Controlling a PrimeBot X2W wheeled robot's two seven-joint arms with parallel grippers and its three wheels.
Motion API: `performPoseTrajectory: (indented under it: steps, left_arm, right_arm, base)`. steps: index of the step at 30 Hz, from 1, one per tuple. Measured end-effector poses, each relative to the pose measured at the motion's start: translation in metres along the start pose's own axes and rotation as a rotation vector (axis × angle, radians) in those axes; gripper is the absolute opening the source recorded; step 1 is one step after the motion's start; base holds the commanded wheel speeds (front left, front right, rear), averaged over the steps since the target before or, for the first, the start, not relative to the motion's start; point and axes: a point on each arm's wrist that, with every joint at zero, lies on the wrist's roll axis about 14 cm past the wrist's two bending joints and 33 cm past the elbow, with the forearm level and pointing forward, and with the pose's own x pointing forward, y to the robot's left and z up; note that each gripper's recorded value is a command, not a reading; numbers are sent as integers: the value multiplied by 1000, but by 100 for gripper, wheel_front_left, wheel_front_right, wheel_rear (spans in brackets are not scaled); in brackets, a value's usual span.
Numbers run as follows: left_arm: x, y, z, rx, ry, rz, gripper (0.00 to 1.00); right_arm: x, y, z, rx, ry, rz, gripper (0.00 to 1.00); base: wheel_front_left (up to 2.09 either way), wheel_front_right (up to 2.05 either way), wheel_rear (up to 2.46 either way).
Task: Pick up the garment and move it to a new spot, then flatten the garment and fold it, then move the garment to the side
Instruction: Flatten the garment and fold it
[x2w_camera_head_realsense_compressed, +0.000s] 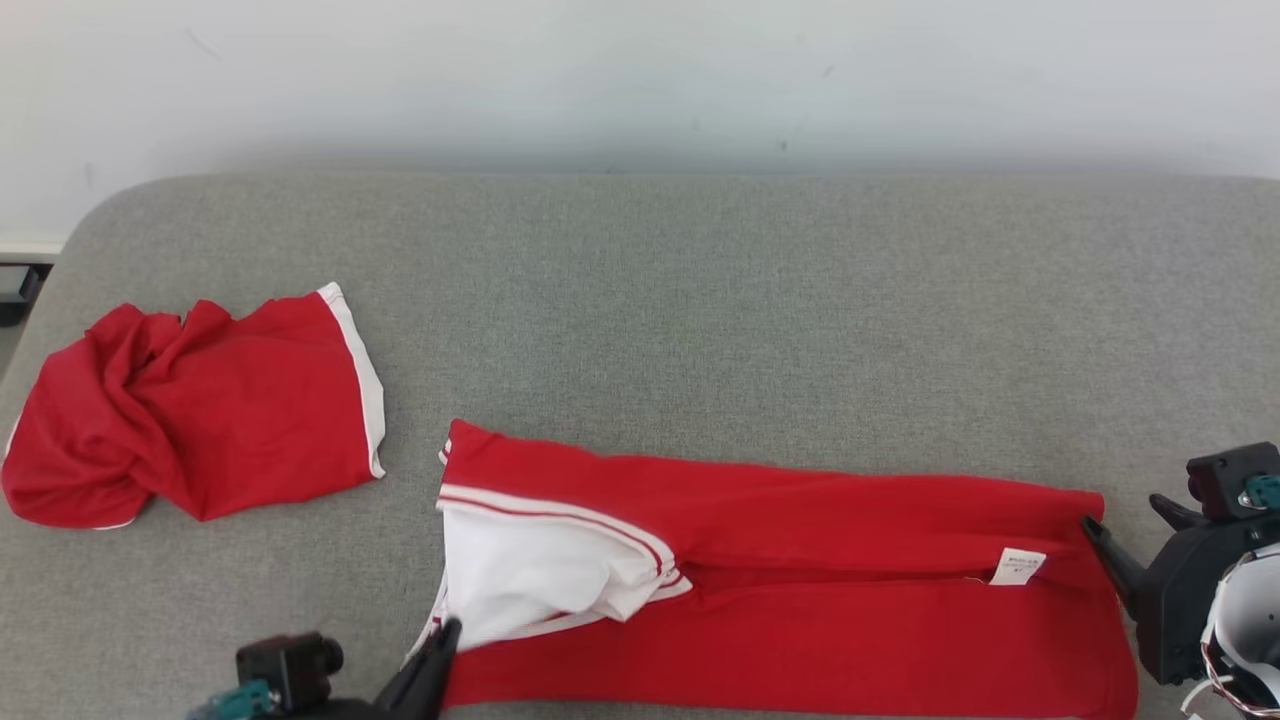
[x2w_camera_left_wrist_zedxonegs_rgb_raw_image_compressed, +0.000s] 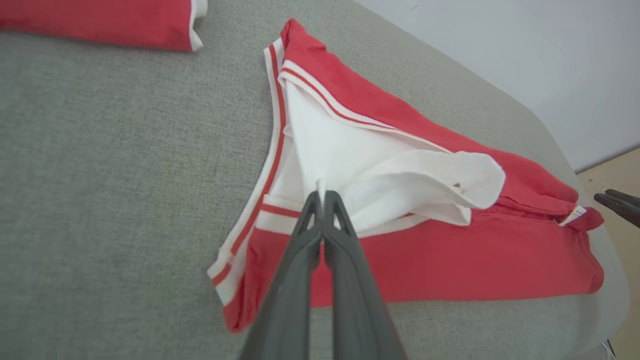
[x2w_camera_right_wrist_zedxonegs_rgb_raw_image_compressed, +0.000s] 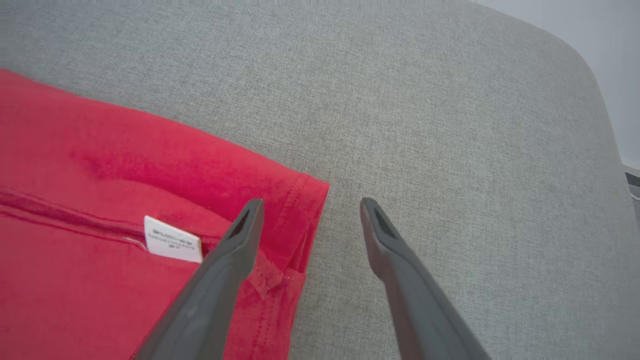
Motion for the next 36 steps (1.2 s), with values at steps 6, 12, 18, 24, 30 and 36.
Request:
performPoseTrajectory:
  steps: [6,12,18,24,30,36]
  left_arm:
    - [-9,-1,-18,2,57,7,100]
    - [-13,8,-9,35,28,40,100]
    - [-21,26,25,97,-103,100,100]
    - [-32,27,75,202,-293,123,100]
    - [-39,12,106,274,-426,102,100]
    - [-43,8,125,324,-489,97,100]
  right_arm:
    - [-10,-2,17,0,-67,-16,100]
    - [-24,1,29,6,-137,-25,100]
    - [-40,12,62,27,-292,-18,100]
    - [-60,26,94,105,-474,-9,100]
    - [-75,38,107,204,-595,10,100]
    - [-81,43,102,251,-651,8,100]
  base:
    - [0,0,0]
    - [0,0,0]
    - [0,0,0]
    - [0,0,0]
    - [0,0,0]
    - [0,0,0]
